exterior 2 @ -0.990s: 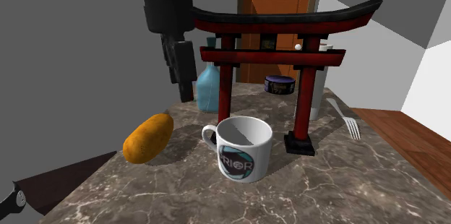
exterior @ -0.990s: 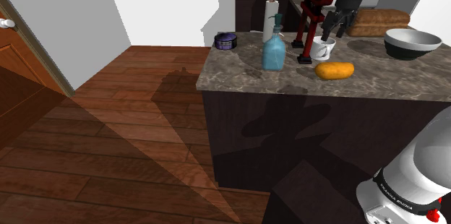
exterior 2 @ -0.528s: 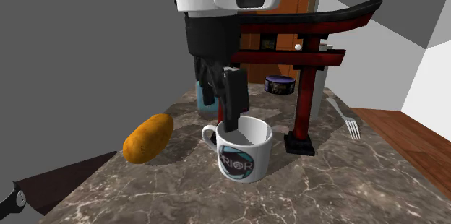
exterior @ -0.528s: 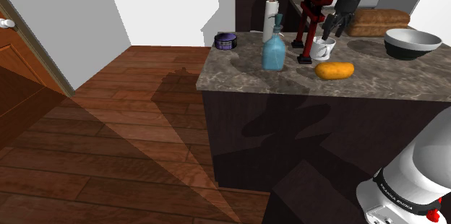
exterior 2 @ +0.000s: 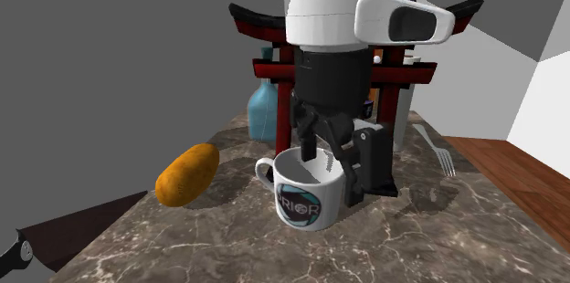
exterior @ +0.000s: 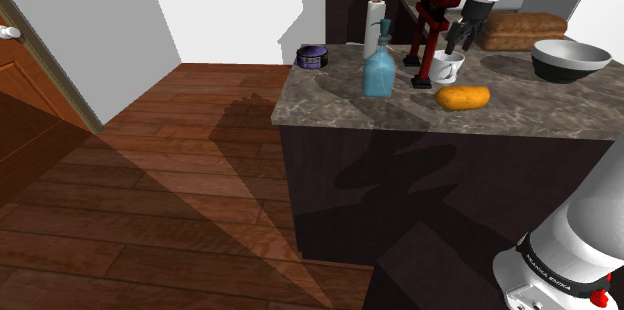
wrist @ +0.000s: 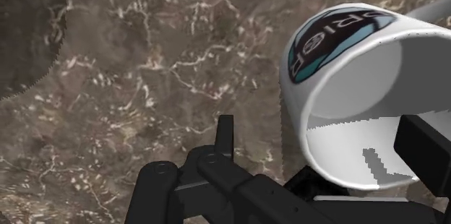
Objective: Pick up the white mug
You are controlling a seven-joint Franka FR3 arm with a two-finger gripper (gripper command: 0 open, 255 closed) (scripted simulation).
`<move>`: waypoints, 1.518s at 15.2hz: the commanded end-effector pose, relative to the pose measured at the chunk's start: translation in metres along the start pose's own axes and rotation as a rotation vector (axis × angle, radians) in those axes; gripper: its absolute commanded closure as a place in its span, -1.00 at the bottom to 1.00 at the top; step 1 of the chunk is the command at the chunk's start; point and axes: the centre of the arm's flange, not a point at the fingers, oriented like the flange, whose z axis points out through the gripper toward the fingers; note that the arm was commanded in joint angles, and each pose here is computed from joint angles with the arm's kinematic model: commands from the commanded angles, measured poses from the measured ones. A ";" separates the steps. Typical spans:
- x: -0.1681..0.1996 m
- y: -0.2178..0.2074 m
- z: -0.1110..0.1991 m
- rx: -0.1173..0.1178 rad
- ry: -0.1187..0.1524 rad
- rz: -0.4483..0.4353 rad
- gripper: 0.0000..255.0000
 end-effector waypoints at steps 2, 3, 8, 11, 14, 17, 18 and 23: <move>-0.001 0.003 0.015 -0.001 0.001 -0.001 -1.00; -0.002 0.003 0.020 -0.001 0.001 -0.001 -1.00; -0.003 0.004 0.033 -0.001 0.001 -0.001 1.00; -0.003 0.005 0.033 -0.001 0.001 -0.001 1.00; -0.003 0.005 0.034 0.000 0.001 -0.001 1.00; -0.003 0.004 0.034 -0.001 0.001 -0.001 1.00; -0.002 0.004 0.028 -0.001 0.001 -0.001 1.00; 0.000 0.002 0.002 -0.001 0.001 -0.001 1.00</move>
